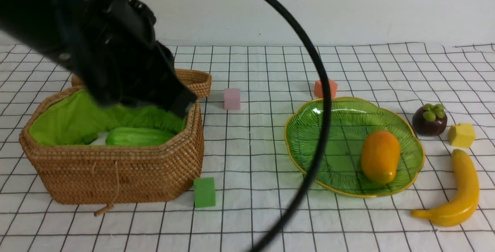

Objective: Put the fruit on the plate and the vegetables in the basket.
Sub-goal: Use the right arm to grab a banana and put it into the right plate

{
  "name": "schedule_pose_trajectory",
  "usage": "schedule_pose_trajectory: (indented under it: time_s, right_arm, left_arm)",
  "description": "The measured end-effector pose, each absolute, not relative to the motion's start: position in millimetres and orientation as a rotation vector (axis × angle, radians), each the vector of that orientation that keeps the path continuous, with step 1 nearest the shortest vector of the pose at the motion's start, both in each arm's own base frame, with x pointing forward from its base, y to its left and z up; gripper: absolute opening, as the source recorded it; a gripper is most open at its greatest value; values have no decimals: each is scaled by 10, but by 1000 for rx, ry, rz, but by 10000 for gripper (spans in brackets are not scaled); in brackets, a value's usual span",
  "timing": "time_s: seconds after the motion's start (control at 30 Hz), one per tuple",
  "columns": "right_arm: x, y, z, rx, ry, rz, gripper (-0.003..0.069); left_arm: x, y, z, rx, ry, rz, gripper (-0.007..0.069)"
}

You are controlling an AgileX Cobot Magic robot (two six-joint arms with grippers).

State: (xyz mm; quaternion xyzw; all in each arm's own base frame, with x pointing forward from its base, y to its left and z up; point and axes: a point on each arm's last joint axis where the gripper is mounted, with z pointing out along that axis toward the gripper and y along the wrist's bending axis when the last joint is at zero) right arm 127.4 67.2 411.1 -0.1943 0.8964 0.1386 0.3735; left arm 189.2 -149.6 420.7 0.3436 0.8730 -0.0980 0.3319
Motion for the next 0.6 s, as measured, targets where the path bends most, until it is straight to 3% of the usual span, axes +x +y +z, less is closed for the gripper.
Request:
schedule_pose_trajectory:
  time_s: [0.2, 0.33, 0.43, 0.6]
  right_arm:
    - [1822, 599, 3779, -276, 2517, 62, 181]
    - [2166, 369, 3540, -45, 2639, -52, 183]
    - [2372, 133, 3379, 143, 2694, -49, 183]
    - [2758, -338, 2967, 556, 2739, 146, 226]
  left_arm:
    - [1324, -1372, 3908, 937, 2176, -386, -13]
    - [1016, -1155, 3700, 895, 2065, -480, -13]
    - [861, -986, 3615, 835, 1961, -539, -13]
    - [640, -732, 3462, 747, 1807, -617, -13]
